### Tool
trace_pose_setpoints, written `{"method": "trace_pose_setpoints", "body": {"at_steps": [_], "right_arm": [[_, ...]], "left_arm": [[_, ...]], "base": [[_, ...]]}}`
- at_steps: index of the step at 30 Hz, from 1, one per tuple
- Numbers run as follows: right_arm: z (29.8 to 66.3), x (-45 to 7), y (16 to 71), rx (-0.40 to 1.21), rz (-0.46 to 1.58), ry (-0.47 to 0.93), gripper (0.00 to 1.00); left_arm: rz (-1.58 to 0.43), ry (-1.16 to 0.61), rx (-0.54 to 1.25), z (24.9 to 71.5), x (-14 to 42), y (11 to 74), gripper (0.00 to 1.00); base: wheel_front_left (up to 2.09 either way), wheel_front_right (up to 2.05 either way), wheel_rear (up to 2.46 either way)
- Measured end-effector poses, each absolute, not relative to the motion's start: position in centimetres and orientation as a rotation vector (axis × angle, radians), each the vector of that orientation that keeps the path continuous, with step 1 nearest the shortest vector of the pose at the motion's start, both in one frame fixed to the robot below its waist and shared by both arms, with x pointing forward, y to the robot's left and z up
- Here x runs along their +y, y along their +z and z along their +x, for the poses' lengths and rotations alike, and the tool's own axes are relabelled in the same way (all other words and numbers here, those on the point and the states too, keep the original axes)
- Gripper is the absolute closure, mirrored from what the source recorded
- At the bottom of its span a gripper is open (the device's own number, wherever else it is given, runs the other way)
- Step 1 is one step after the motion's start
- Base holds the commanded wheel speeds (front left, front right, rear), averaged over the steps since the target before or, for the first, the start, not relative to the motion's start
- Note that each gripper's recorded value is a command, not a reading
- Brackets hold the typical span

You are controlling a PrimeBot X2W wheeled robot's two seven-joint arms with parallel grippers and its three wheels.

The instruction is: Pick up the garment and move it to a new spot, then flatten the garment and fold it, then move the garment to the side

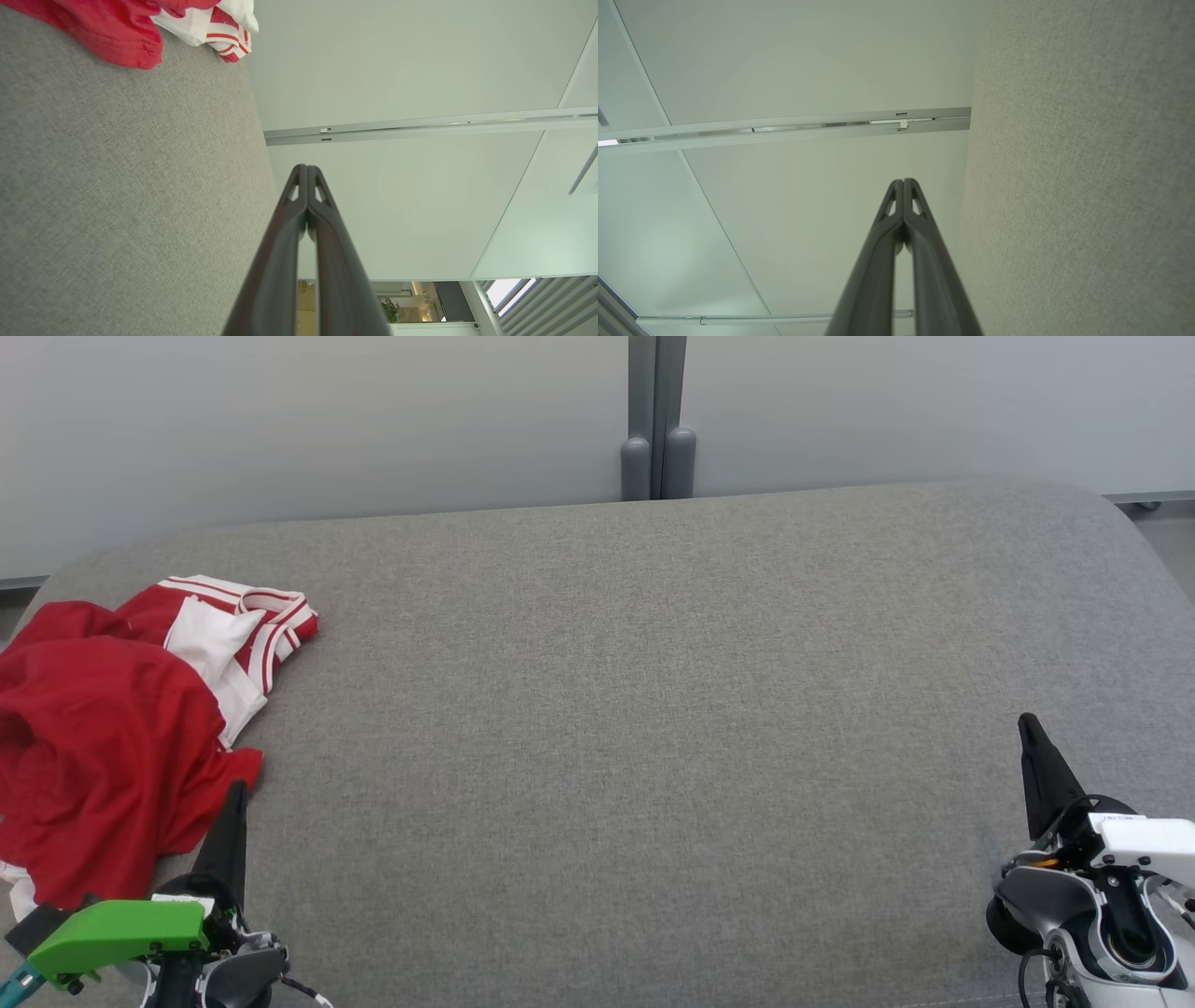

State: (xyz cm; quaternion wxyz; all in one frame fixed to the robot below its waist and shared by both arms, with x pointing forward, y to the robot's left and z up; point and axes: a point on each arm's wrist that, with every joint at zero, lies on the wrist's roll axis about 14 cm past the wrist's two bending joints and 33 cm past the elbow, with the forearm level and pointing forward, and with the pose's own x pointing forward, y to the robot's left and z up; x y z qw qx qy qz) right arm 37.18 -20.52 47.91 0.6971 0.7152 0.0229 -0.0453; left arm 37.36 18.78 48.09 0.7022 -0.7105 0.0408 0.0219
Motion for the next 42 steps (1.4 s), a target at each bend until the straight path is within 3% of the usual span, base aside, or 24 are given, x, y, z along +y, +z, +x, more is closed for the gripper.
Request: {"method": "trace_pose_setpoints", "body": {"at_steps": [24,25,32,42], "right_arm": [[37.2,-20.5,47.9,0.051,1.595,-0.101,1.00],[37.2,-20.5,47.9,0.051,1.595,-0.101,0.00],[35.9,-20.2,45.7,0.104,1.594,-0.159,0.00],[36.1,-20.5,46.0,0.130,1.422,-0.132,0.00]], "left_arm": [[-1.581,0.049,0.091,37.4,18.8,48.1,1.00],[-1.581,0.049,0.091,37.4,18.8,48.1,0.00],[-1.585,0.098,0.144,36.2,18.4,46.0,0.00],[-1.483,0.112,0.135,36.2,18.9,45.9,0.00]], "base": [[0.00,0.00,0.00],[0.00,0.00,0.00],[0.00,0.00,0.00],[0.00,0.00,0.00]]}}
